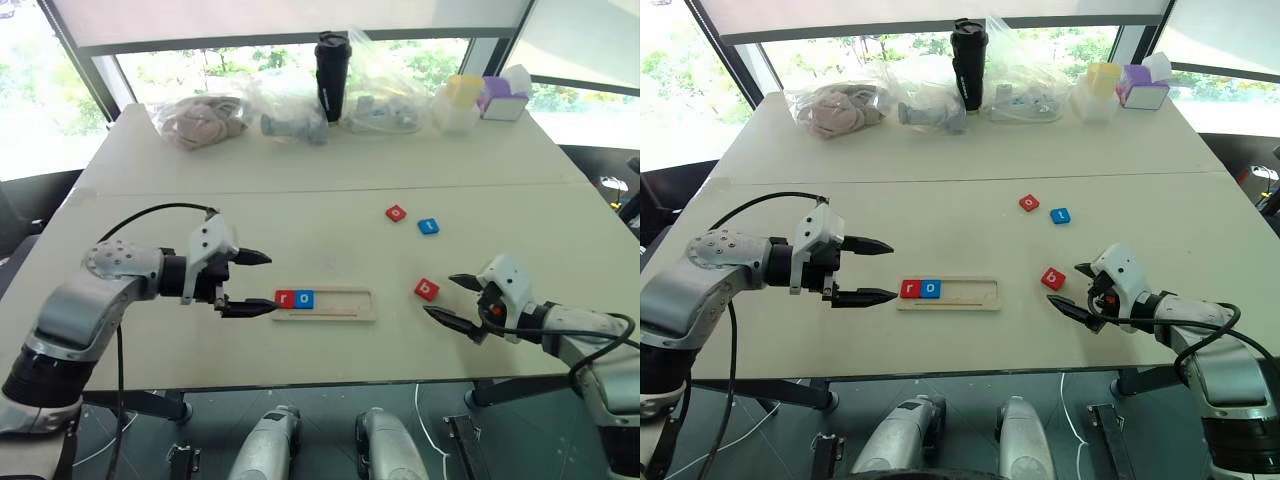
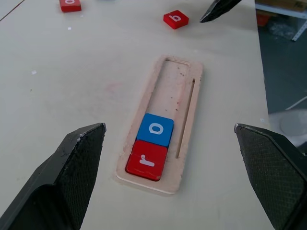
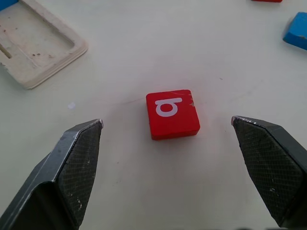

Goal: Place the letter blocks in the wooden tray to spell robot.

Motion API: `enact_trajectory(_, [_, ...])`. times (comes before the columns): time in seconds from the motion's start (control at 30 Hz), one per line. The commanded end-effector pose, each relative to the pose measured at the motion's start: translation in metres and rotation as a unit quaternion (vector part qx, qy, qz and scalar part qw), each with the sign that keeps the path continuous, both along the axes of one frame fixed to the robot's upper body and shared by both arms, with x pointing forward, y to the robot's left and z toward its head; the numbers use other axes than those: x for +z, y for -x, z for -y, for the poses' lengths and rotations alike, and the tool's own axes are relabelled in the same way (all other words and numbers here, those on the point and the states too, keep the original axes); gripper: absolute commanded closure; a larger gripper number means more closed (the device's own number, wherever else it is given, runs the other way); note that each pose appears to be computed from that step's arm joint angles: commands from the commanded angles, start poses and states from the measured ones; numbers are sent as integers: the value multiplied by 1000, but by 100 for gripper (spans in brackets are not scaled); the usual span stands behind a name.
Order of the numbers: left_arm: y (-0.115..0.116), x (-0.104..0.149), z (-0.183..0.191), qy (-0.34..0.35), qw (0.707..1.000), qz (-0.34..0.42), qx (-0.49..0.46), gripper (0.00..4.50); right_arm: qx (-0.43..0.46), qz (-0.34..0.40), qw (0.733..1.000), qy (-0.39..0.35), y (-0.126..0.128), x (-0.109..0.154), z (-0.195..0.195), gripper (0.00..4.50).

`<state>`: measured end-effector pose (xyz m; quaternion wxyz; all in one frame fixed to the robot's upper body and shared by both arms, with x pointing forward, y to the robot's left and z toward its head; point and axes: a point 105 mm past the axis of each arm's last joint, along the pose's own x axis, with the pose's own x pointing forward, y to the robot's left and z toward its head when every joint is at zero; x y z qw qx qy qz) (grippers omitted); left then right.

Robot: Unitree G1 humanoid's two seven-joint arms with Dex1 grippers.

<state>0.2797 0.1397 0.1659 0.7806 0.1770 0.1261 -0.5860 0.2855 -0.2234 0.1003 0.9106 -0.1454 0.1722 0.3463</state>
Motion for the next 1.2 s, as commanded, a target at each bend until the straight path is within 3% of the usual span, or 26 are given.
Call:
enact_trajectory(0.03, [4,10,1,2,1000,24,-6,0,10,16,1000,16,-6,-3,0,5])
enact_trajectory(0.13, [3,8,4,7,1000,24,-2,0,10,9,1000,13,-12,-12,0,5])
enact_trajectory(0.17, [1,8,4,9,1000,25,1,0,11,9,1000,11,-13,-13,-1,28])
enact_trajectory(0.23, [0,8,4,10,1000,26,4,0,13,10,1000,14,-14,-15,-1,91])
enact_trajectory(0.4, [0,5,0,5,1000,24,8,0,18,13,1000,10,-15,-14,-3,333])
enact_trajectory(0.57, [3,3,-8,-5,1000,20,13,0,69,34,997,8,-7,14,-20,333])
enact_trajectory(0.77, [7,-2,-16,-24,999,21,9,0,218,4,975,-29,20,40,-91,333])
enact_trajectory(1.0, [12,-13,-17,-44,999,27,12,0,261,20,965,-2,-4,25,-139,333])
enact_trajectory(1.2, [16,-16,-14,-38,999,27,20,0,296,12,955,17,-11,12,-154,333])
